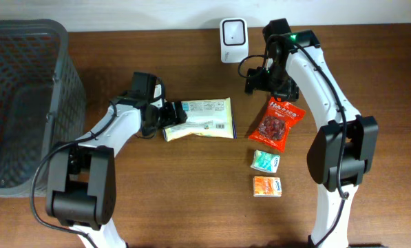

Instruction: Scan the item barcode

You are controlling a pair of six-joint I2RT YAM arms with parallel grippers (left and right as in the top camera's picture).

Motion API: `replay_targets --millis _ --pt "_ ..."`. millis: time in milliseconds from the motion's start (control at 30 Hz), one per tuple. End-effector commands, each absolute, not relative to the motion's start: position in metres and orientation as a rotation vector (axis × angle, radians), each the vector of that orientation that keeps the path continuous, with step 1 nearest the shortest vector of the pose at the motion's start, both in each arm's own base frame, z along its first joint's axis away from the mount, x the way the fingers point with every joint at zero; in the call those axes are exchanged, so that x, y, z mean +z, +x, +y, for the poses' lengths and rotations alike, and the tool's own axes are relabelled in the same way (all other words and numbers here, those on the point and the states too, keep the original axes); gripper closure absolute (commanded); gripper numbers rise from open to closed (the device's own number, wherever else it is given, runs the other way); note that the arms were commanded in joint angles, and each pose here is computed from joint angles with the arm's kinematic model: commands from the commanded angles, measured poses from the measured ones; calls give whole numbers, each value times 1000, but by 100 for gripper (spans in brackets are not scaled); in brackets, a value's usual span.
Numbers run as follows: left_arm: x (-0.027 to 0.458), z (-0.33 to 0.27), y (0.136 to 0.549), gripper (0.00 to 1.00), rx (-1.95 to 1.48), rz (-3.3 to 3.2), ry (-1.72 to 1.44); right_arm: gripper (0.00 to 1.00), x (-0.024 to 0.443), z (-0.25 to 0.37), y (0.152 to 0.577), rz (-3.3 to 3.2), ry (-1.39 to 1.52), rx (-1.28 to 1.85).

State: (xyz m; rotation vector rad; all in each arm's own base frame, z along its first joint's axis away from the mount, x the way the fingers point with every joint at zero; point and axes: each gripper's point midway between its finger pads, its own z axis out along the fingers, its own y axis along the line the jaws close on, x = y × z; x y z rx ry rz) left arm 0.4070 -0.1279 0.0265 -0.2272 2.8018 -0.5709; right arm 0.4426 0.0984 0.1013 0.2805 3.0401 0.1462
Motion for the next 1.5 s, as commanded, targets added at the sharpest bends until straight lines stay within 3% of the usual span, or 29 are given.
replay_targets --millis 0,67,100,300,433,533,600,633,667,733,867,967,1067,1267,1367,1467 --pt "26 -139 405 15 -674 2777 -175 2 109 97 445 3017 266 129" --pt "28 -141 408 32 -683 2763 -168 1 109 97 445 3017 266 129" --pt "30 -144 409 34 -709 2751 -158 2 109 97 445 3017 266 129" --pt "33 -146 417 35 -702 2717 -141 2 109 97 445 3017 266 129" --pt "26 -146 412 31 -706 2719 -146 2 109 97 445 3017 266 129" --pt "21 -145 407 43 -707 2733 -166 2 109 97 445 3017 266 129" --pt "20 -145 407 42 -705 2733 -166 2 109 97 445 3017 266 129" --pt "20 -144 408 48 -691 2730 -168 2 109 97 445 3017 266 129" --pt "19 -142 409 71 -674 2729 -172 2 109 97 445 3017 266 129" --pt "20 -142 410 100 -676 2724 -170 2 109 97 445 3017 266 129" --pt "45 -143 420 100 -679 2670 -94 1 109 97 445 3017 266 129" --pt "93 -137 430 100 -597 2573 19 1 109 97 445 3017 266 129" --pt "170 -111 440 100 -360 2425 79 2 109 97 445 3017 266 129" --pt "271 -84 417 100 -129 2197 228 2 109 97 445 3017 266 129" --pt "285 -69 411 100 -5 2167 206 2 109 97 445 3017 266 129" --pt "268 -73 408 100 146 2213 283 2 109 97 445 3017 266 129"
